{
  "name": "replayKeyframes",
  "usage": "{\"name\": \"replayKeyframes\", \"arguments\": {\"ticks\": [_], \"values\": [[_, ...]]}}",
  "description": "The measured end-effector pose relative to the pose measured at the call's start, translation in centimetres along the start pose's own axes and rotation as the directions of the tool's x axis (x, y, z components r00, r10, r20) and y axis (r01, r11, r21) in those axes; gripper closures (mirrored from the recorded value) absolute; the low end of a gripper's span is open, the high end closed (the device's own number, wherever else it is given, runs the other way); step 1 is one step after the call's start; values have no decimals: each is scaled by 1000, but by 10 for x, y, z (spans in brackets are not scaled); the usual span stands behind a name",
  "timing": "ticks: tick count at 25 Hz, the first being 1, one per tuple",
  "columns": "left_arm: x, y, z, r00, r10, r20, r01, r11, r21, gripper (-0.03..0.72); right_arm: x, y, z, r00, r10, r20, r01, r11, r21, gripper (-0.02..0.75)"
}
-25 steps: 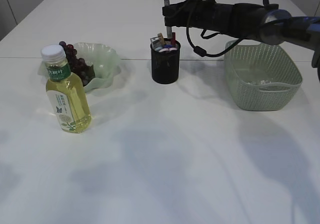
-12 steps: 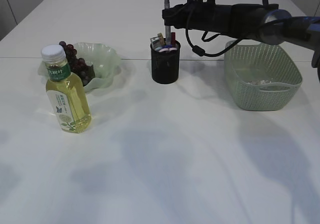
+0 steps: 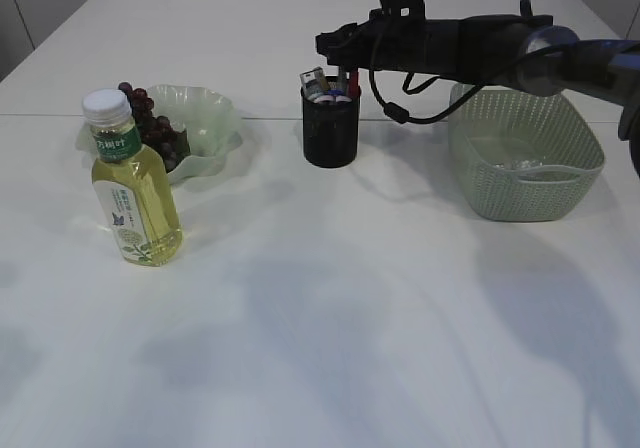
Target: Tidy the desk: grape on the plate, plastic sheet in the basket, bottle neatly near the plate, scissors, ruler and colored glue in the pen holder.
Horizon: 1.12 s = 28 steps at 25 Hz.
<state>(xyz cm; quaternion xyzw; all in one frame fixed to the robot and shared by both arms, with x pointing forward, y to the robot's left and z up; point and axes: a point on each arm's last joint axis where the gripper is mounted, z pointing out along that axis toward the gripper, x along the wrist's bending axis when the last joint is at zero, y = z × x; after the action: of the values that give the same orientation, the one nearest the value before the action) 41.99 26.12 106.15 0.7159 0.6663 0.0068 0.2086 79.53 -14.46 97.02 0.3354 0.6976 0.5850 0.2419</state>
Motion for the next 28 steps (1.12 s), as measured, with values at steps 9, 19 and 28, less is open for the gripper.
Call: {"name": "replayKeyframes", "arguments": {"ticks": [9, 19, 28], "values": [[0, 0, 0, 1000, 0, 0, 0, 1000, 0, 380, 5, 9, -6, 998, 66, -20, -65, 996, 61, 373], [0, 0, 0, 1000, 0, 0, 0, 1000, 2, 380, 24, 77, -78, 962, 178, 208, -259, 835, 486, 398], [0, -1, 0, 1000, 0, 1, 0, 1000, 6, 380, 36, 121, -150, 895, 70, 440, -363, 687, 630, 405]]}}
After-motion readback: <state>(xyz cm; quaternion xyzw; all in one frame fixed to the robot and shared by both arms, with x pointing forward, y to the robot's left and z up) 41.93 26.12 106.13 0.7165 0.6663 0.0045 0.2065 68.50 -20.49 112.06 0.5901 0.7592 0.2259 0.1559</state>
